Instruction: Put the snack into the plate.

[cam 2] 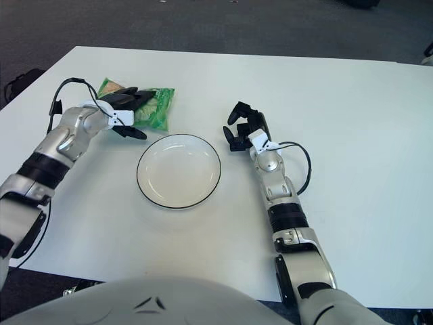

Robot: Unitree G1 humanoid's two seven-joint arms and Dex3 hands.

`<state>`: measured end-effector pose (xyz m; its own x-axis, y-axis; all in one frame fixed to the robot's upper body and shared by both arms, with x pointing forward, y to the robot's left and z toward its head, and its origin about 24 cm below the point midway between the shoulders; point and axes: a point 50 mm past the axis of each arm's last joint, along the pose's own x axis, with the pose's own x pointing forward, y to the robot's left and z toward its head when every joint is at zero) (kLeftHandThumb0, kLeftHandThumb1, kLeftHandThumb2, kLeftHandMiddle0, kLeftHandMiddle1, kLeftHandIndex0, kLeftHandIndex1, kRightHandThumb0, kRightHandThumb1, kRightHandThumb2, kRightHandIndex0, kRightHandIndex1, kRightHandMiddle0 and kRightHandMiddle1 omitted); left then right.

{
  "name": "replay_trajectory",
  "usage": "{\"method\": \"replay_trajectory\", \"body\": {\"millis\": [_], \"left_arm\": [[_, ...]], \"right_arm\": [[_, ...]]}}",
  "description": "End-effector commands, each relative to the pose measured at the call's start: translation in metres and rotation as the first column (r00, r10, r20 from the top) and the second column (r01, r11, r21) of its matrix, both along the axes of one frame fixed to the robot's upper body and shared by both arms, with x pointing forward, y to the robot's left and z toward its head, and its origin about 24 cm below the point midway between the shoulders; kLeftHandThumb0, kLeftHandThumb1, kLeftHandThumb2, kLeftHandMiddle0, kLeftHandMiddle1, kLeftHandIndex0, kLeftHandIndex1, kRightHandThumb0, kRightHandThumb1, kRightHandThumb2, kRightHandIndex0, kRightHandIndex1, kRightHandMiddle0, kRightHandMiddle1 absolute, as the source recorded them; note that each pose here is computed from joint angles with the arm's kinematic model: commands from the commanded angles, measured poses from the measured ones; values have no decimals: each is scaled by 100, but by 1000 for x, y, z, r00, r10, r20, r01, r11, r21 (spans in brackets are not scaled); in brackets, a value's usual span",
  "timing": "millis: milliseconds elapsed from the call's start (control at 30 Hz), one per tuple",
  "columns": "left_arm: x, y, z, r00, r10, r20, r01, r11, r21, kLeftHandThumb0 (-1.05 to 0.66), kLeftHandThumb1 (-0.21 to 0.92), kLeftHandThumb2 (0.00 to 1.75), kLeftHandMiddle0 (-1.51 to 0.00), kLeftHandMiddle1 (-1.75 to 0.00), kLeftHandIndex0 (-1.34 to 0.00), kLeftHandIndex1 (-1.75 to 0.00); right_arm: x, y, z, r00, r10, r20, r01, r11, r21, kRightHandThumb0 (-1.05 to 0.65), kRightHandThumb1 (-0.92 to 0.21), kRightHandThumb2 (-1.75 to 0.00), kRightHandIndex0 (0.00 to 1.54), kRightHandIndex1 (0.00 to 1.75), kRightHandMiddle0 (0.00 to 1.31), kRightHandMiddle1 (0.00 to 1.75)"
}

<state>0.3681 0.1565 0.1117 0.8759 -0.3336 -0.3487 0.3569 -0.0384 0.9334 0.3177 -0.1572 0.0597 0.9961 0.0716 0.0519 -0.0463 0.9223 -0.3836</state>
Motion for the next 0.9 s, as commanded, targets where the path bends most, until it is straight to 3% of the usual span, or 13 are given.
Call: {"method": "replay_trajectory", "body": {"millis": [0, 333, 500, 567, 600, 667, 733, 867], "left_arm": [[5, 10, -20, 998, 38, -58, -31, 993, 117, -101, 68, 37, 0, 0, 0, -2], [15, 25, -45, 993, 118, 29, -121, 967, 225, -104, 70, 39, 0, 0, 0, 0], [16, 29, -49, 978, 180, 109, -198, 963, 186, -105, 74, 40, 0, 0, 0, 0], [16, 30, -50, 967, 211, 142, -230, 963, 140, -104, 72, 42, 0, 0, 0, -14], [16, 30, -50, 961, 226, 156, -245, 963, 115, -99, 66, 47, -2, -7, 0, -22], [16, 30, -50, 950, 256, 178, -270, 961, 58, -84, 52, 64, -1, -38, 0, -41], [15, 30, -51, 940, 278, 196, -285, 958, 11, -61, 35, 85, 0, -87, 0, -66], [13, 31, -53, 928, 296, 227, -294, 955, -43, -34, 18, 112, 0, -146, 0, -113]], "right_arm": [[-24, -7, -54, 966, -39, -255, 30, 999, -39, -50, -28, -136, 132, 175, 65, 175], [-25, -7, -53, 967, -34, -252, 22, 998, -50, -50, -28, -136, 131, 175, 64, 175], [-26, -6, -52, 968, -31, -250, 19, 999, -50, -50, -28, -136, 131, 175, 64, 175], [-27, -6, -52, 968, -30, -250, 17, 998, -52, -50, -28, -136, 131, 175, 64, 175], [-27, -6, -52, 968, -29, -250, 16, 998, -54, -50, -28, -136, 131, 175, 64, 175], [-27, -7, -51, 968, -28, -250, 14, 998, -58, -50, -29, -136, 131, 175, 64, 175], [-27, -6, -50, 968, -27, -251, 12, 998, -60, -50, -29, -136, 131, 175, 64, 175], [-28, -6, -49, 967, -22, -253, 6, 998, -66, -49, -29, -136, 131, 175, 64, 175]]}}
